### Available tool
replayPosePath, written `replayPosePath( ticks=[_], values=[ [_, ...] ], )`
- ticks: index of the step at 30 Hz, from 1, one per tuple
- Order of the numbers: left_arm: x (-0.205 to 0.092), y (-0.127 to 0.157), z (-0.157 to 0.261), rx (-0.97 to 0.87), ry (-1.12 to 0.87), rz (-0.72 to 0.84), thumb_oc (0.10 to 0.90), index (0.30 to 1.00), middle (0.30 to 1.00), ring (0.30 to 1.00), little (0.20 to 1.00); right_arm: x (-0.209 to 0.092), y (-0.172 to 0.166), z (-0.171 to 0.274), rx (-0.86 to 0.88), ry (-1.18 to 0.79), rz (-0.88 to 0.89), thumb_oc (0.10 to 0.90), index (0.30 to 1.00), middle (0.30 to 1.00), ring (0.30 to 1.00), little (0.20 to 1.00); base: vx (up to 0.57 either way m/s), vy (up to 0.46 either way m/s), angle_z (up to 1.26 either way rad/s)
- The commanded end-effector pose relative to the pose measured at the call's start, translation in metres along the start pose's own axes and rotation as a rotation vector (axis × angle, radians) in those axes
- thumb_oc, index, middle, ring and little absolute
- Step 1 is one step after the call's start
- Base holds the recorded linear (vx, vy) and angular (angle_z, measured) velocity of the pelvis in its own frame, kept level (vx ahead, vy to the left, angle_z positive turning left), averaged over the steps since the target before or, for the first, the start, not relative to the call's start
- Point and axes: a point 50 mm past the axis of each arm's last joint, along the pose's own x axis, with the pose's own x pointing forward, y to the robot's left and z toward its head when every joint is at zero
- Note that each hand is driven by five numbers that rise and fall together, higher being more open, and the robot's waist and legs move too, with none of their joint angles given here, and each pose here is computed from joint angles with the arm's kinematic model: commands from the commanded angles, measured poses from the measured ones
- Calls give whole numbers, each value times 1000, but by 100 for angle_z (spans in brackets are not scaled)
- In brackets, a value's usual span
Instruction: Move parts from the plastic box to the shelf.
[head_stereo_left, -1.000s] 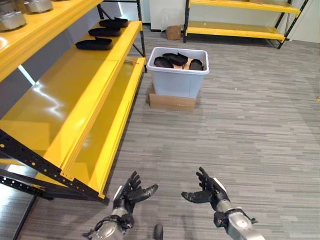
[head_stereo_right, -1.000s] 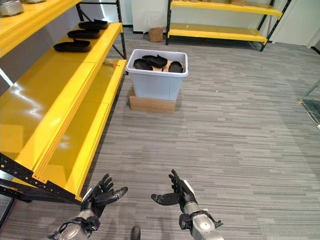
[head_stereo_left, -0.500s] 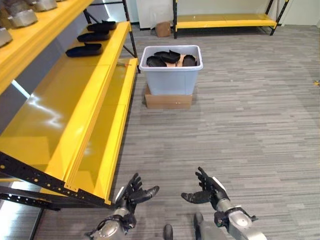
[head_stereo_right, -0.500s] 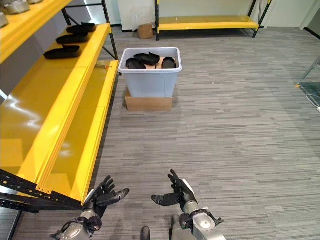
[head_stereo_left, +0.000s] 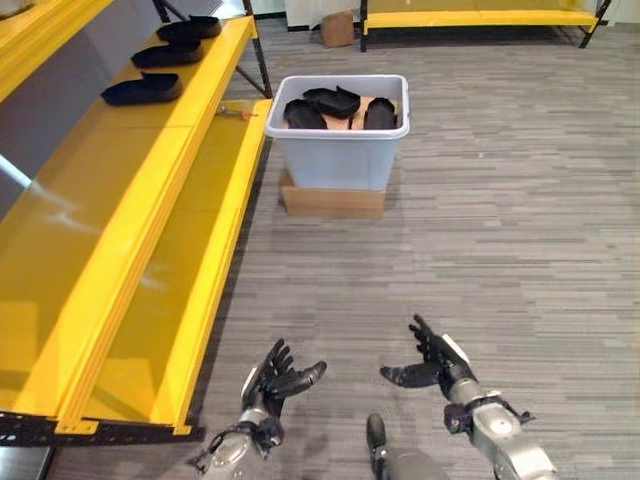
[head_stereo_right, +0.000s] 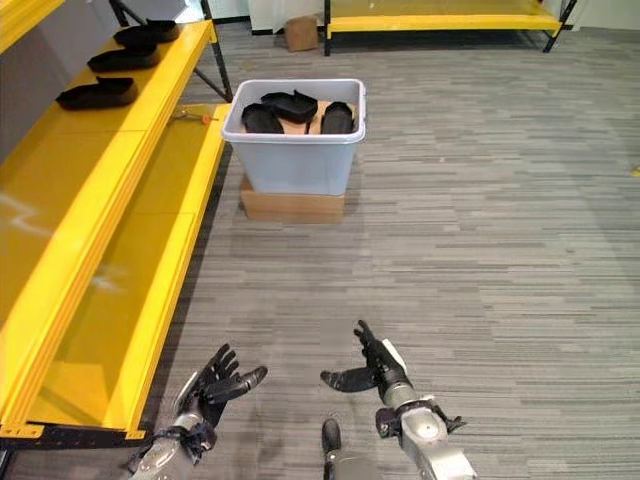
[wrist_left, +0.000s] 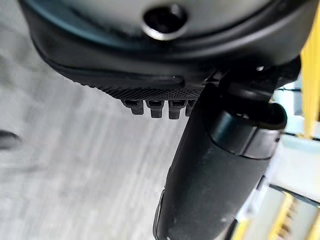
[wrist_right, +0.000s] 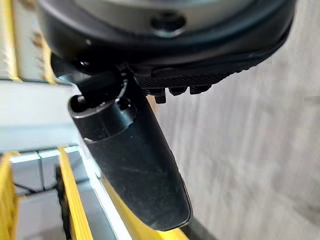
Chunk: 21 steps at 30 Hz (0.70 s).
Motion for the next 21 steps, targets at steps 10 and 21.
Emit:
replayPosePath(
  ticks=[10,21],
  values=[
    [1,-12,42,67,-182,-108,900,1000,1000,1000,1000,-4,4,32,55,-201,-36,900,1000,1000,1000,1000,129,-135,19],
    [-12,11,22,55,-123,-26,900,1000,1000,1000,1000,-3,23,28,98,-193,23,900,1000,1000,1000,1000,310,161,-36]
  ],
)
